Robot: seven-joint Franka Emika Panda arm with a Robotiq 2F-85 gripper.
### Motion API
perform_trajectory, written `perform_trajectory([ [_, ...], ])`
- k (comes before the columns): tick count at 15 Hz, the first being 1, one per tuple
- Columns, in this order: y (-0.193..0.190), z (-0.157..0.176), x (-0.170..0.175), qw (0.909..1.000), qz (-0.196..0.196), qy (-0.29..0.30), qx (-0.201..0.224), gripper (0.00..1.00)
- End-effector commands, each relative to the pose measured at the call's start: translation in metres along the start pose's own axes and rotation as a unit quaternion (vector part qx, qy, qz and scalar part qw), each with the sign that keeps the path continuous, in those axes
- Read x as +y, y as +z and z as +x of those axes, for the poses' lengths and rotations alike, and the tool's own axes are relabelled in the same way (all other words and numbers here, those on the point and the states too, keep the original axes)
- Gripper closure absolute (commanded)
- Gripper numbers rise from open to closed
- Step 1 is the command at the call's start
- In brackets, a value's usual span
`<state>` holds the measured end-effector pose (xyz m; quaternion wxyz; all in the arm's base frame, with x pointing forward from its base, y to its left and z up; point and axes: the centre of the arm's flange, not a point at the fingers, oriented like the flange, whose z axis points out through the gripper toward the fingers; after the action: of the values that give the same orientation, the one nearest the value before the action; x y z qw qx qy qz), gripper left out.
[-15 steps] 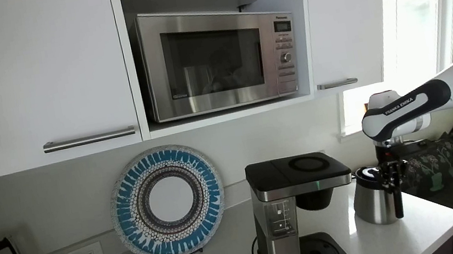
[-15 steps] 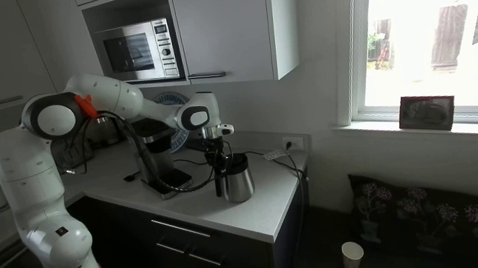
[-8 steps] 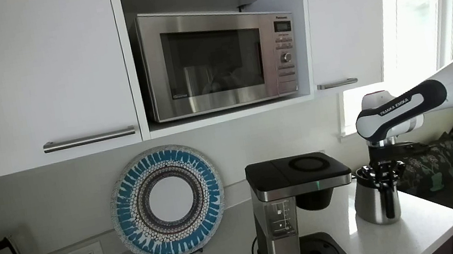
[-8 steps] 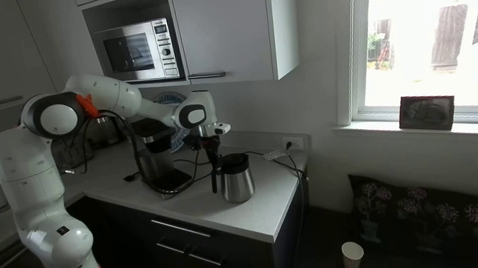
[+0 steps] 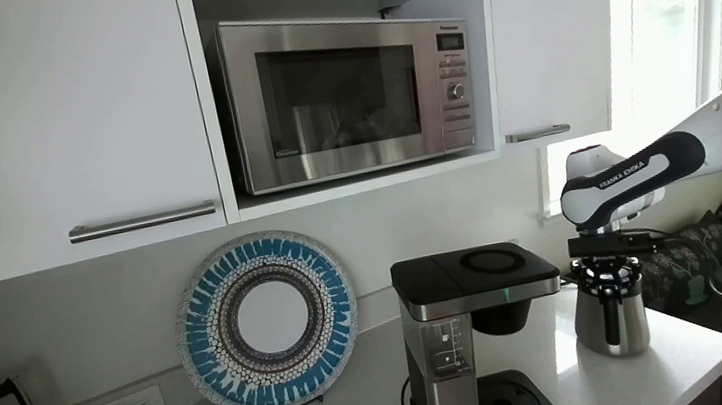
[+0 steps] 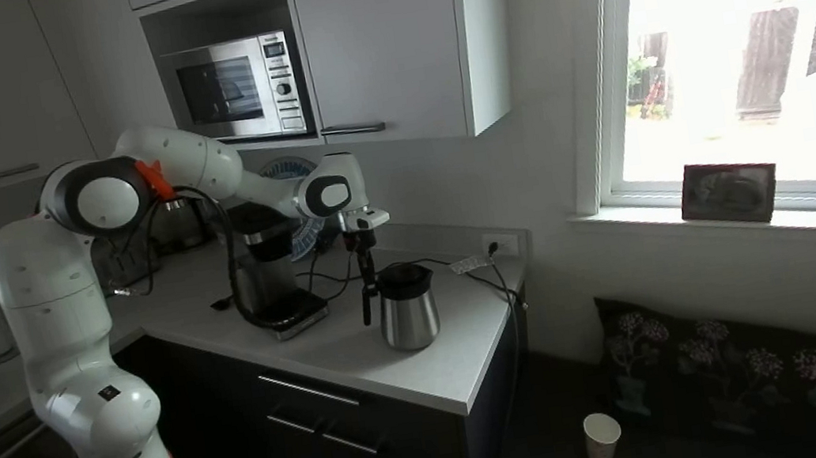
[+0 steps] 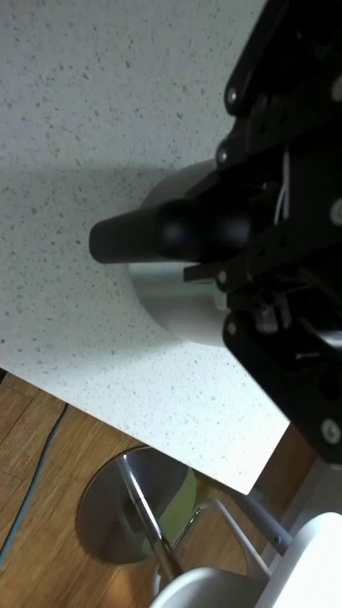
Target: Turn the kettle around making the handle face the coffee machine
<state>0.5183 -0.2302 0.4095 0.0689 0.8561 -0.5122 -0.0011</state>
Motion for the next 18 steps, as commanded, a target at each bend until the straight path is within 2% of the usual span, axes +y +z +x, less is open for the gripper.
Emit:
perform_trajectory([
  [1,-0.002,0.001,-0.01,0.9979,-0.007,0.065,0.005,0.91],
  [4,-0.002,0.005,-0.015,0.9934,0.003,0.115,0.005,0.91],
  [8,-0.001,0.009,-0.023,0.9838,0.006,0.176,0.034,0.91],
  [14,0.002,0.012,-0.033,0.9772,0.01,0.208,0.041,0.91],
  [15,-0.001,0.013,-0.033,0.9774,0.014,0.207,0.039,0.41],
  [16,-0.003,0.013,-0.032,0.9793,0.02,0.199,0.032,0.4],
  [18,-0.016,0.016,-0.024,0.9848,0.058,0.163,0.019,0.25],
])
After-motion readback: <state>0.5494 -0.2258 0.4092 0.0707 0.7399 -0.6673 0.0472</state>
